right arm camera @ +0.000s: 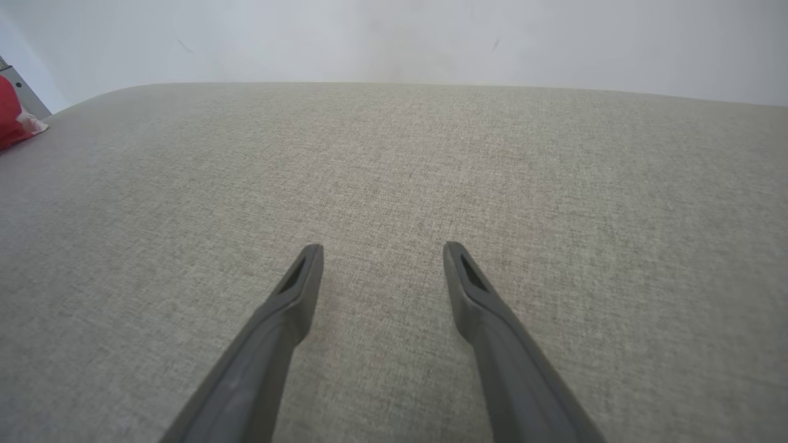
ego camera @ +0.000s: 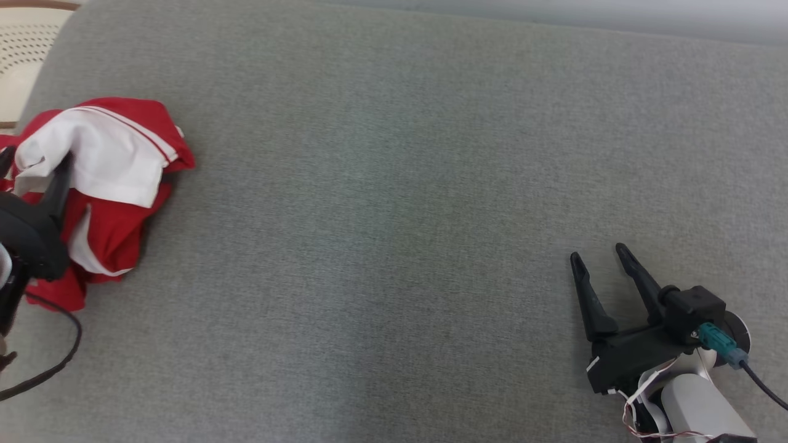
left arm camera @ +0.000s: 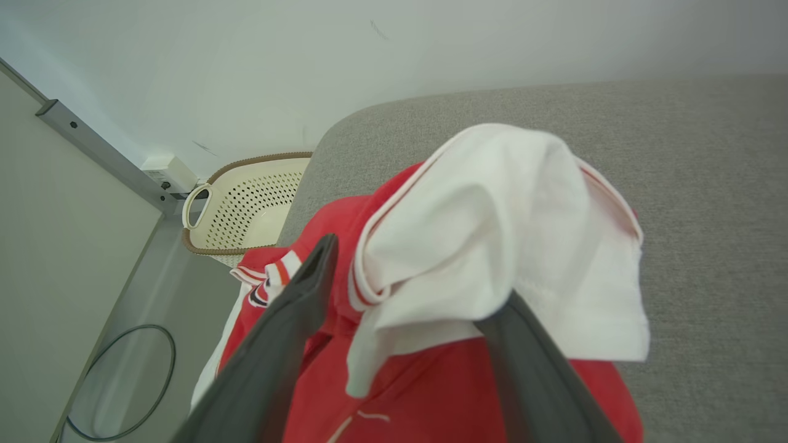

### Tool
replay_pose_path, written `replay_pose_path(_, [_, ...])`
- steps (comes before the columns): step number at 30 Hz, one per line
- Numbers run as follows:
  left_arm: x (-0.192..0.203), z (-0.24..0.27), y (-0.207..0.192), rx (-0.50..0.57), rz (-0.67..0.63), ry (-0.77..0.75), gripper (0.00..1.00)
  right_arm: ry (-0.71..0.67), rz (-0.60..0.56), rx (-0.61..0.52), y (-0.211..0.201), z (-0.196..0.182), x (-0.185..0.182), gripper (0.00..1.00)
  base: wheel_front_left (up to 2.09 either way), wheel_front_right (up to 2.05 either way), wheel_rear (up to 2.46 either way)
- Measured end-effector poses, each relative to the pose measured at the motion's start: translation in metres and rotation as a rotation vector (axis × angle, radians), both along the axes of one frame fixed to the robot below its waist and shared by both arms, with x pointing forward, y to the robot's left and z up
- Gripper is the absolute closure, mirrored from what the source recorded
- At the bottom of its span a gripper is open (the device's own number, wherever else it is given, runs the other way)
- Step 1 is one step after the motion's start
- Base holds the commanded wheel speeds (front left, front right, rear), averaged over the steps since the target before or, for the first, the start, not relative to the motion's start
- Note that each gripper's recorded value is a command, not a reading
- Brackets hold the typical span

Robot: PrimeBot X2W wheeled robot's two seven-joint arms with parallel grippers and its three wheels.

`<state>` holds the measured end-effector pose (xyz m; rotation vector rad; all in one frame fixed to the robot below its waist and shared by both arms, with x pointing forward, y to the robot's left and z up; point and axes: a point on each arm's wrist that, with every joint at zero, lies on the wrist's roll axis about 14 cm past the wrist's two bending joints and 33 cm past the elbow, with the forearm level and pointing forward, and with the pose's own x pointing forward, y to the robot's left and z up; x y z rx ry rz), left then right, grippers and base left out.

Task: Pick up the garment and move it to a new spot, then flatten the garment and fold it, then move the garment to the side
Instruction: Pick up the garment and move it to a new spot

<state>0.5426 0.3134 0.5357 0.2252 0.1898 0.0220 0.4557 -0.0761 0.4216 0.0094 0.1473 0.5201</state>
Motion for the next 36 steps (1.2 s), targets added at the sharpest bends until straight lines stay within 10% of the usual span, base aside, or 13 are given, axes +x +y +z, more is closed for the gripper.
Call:
replay_pose_path(10, [0.015, -0.059, -0.001, -0.060, 0.036, 0.192, 0.00, 0.035, -0.067, -0.005, -0.026, -0.012, 0.003, 0.00, 0.00, 0.00, 0.00])
replay_pose_path(11, [0.017, -0.062, -0.003, -0.065, 0.033, 0.198, 0.10, 0.036, -0.072, -0.006, -0.028, -0.013, 0.003, 0.00, 0.00, 0.00, 0.00])
replay_pose_path(13, [0.019, -0.068, -0.005, -0.083, 0.037, 0.207, 1.00, 0.040, -0.082, -0.008, -0.032, -0.014, 0.003, 0.00, 0.00, 0.00, 0.00])
replay_pose_path(36, [0.039, 0.135, -0.090, 0.077, -0.276, -0.435, 1.00, -0.036, -0.128, 0.068, -0.026, 0.031, -0.014, 0.00, 0.00, 0.00, 0.00])
